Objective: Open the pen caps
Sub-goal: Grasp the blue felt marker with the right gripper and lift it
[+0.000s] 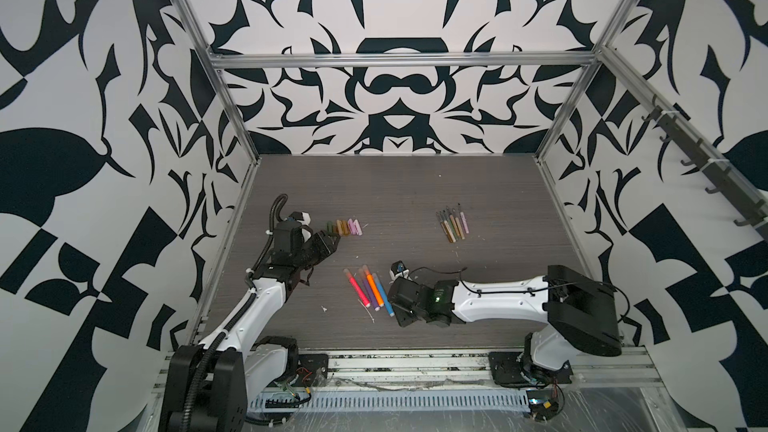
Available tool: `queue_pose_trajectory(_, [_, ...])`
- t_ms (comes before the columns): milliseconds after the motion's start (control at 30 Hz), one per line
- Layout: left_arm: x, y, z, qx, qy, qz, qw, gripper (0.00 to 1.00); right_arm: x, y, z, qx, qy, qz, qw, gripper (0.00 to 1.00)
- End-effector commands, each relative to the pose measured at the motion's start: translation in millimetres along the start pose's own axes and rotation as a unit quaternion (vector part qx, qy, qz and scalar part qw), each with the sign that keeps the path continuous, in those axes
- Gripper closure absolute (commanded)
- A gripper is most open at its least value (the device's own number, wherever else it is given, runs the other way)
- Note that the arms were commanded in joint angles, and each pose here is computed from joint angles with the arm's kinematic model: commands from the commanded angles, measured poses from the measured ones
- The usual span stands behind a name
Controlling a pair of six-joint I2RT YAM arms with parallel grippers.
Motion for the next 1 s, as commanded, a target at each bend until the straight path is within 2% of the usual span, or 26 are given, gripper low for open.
queue_pose_trajectory(0, [4.6,3.8,-1.0,-0.002,0.008,-0.007,1.000,0.56,-14.1,10.1,-9.2,-0.009,-0.016,-0.008,1.000,0.52])
queue_pose_trajectory(267, [6.0,6.1,0.5,0.004,0.006,-0.009,1.000,0.56,-22.1,20.3,-17.6,-0.015,-0.027,-0.021,0.999,0.58])
queue_pose_trajectory(400, [6.4,9.4,4.5,0.003,0.006,-0.013,1.000,0.56,-22.7,23.6,-7.1,-0.001,-0.001,-0.033,0.999,0.63])
queue_pose_trajectory(600, [7.1,12.2,9.1,0.002,0.011,-0.012,1.000,0.56,-19.9,30.4,7.6,-0.003,0.032,-0.036,0.999,0.64])
queue_pose_trajectory(767, [6.5,12.6,11.2,0.002,0.013,-0.010,1.000,0.56,-17.4,27.8,12.7,0.024,0.056,-0.026,0.998,0.76])
queue_pose_trajectory(833, [6.2,12.2,11.2,0.001,0.013,-0.010,1.000,0.56,-17.7,23.4,12.3,0.046,0.051,-0.022,0.997,0.77])
queue_pose_trajectory(900, [6.1,11.7,10.7,0.000,0.015,-0.010,1.000,0.56,-17.9,23.6,9.9,0.043,0.052,-0.016,0.998,0.86])
queue_pose_trajectory(967, [3.6,7.7,7.2,-0.005,0.013,-0.002,1.000,0.56,-21.0,21.0,1.6,0.047,0.046,-0.017,0.998,0.89])
Point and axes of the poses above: each gripper's point midway between its finger pads, its own z axis out along the fingers, its own y axis along the line the jaws close on, x = y × z, the point moved 8 cm from there along -z, back along the fingers, and after that the axes turned 9 degrees about -z, right-handed, at the moved point
